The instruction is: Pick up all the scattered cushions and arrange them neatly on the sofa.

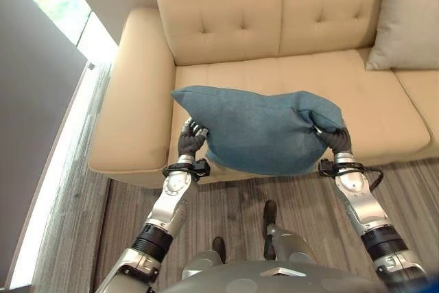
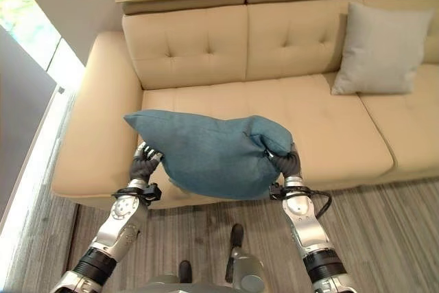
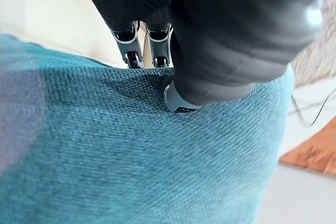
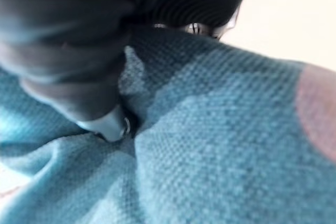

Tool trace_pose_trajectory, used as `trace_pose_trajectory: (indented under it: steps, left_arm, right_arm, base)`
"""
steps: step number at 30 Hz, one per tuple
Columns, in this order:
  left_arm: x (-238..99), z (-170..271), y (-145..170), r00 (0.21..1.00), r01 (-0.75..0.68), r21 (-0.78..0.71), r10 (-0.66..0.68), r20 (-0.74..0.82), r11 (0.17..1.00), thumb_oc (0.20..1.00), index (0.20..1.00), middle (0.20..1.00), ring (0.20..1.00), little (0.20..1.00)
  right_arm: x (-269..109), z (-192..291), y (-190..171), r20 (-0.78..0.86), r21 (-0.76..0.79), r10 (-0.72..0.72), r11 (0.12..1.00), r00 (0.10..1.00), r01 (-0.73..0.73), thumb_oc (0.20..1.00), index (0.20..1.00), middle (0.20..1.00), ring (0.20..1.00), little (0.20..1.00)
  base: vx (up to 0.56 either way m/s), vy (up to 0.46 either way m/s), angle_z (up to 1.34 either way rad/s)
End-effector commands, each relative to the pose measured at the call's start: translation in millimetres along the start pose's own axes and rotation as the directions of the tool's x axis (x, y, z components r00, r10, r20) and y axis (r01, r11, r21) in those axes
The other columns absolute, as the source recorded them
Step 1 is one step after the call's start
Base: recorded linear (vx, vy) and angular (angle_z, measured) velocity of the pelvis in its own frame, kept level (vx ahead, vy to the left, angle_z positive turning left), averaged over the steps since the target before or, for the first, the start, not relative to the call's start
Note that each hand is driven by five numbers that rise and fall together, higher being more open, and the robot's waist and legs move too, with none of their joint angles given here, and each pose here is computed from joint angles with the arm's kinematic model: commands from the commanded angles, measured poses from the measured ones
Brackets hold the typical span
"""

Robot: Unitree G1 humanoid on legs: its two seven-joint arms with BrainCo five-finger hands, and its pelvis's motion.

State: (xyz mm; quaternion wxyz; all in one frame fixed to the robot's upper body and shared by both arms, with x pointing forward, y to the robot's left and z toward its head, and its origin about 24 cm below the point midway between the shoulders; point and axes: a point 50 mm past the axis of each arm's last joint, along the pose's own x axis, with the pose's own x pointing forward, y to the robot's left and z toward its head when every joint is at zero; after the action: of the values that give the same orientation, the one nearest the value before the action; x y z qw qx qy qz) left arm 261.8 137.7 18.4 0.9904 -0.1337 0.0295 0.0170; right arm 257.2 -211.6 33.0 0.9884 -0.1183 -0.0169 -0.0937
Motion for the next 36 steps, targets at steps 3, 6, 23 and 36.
trace_pose_trajectory:
  steps: [3,6,23,36]
  left_arm:
    - [11.5,37.9,-34.7,0.962,0.204,0.016,-0.204,0.183,0.979,0.2,0.2,0.2,0.2,0.2]
    - [13.1,36.9,-37.4,0.962,0.211,0.027,-0.212,0.172,0.977,0.2,0.2,0.2,0.2,0.2]
    - [9.9,43.6,-18.8,0.967,0.159,0.035,-0.163,0.197,0.987,0.2,0.2,0.2,0.2,0.2]
    - [13.2,41.7,-31.1,0.965,0.179,-0.004,-0.174,0.194,0.984,0.2,0.2,0.2,0.2,0.2]
  right_arm:
    - [15.4,50.3,9.8,0.252,0.062,0.024,0.997,0.967,-0.041,0.2,0.2,0.2,0.2,0.2]
    - [15.9,48.2,7.5,0.241,0.054,0.019,0.998,0.97,-0.033,0.2,0.2,0.2,0.2,0.2]
    - [19.0,55.8,21.0,0.261,0.069,0.047,0.995,0.964,-0.067,0.2,0.2,0.2,0.2,0.2]
    - [16.9,49.6,5.1,0.241,0.051,0.011,0.998,0.97,-0.024,0.2,0.2,0.2,0.2,0.2]
  base:
    - [0.12,-0.092,0.01]
    - [0.18,-0.002,-0.05]
    - [0.19,0.117,-0.12]
    - [0.06,-0.156,0.43]
